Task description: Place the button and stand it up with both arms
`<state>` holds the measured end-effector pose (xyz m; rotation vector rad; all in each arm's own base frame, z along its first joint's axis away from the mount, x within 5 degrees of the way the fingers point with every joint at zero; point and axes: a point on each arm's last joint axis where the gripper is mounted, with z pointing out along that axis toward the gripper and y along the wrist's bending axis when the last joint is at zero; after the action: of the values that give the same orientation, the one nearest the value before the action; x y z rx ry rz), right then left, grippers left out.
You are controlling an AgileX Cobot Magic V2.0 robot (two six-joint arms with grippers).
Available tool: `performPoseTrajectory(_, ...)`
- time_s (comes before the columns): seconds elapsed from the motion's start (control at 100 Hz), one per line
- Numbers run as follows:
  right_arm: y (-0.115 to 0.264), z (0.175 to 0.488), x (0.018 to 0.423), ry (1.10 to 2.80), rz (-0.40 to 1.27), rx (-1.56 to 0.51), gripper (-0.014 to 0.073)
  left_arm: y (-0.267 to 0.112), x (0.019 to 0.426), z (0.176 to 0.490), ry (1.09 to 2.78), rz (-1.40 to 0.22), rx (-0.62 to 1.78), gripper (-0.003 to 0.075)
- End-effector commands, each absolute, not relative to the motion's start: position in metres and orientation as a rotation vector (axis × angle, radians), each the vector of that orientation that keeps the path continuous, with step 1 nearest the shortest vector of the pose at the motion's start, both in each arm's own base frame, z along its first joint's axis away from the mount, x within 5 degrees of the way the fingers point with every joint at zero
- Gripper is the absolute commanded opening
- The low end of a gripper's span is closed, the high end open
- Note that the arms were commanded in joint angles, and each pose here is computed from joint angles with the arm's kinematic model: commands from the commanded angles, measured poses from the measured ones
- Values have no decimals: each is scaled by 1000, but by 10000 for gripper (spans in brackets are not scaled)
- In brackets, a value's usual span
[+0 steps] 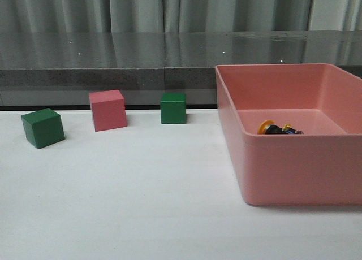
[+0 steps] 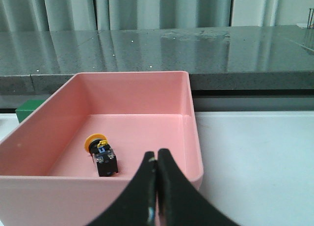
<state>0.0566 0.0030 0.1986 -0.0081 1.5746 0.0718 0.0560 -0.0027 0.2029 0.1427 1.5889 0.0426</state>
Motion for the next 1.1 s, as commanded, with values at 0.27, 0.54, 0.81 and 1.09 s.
performPoseTrajectory(0.27,1,238,48,1190,57,8,-76,-4,55,197,1526,26,140,-20)
performPoseTrajectory(0.54,3,323,49,1416,70,-14,-76,-4,55,197,1526,26,140,-20)
performPoseTrajectory(0.81,11,399,116,1676,186,27,-76,-4,55,197,1526,26,140,-20)
performPoseTrajectory(1.09,25,404,211,1863,220,-35,-76,-4,55,197,1526,26,140,-20)
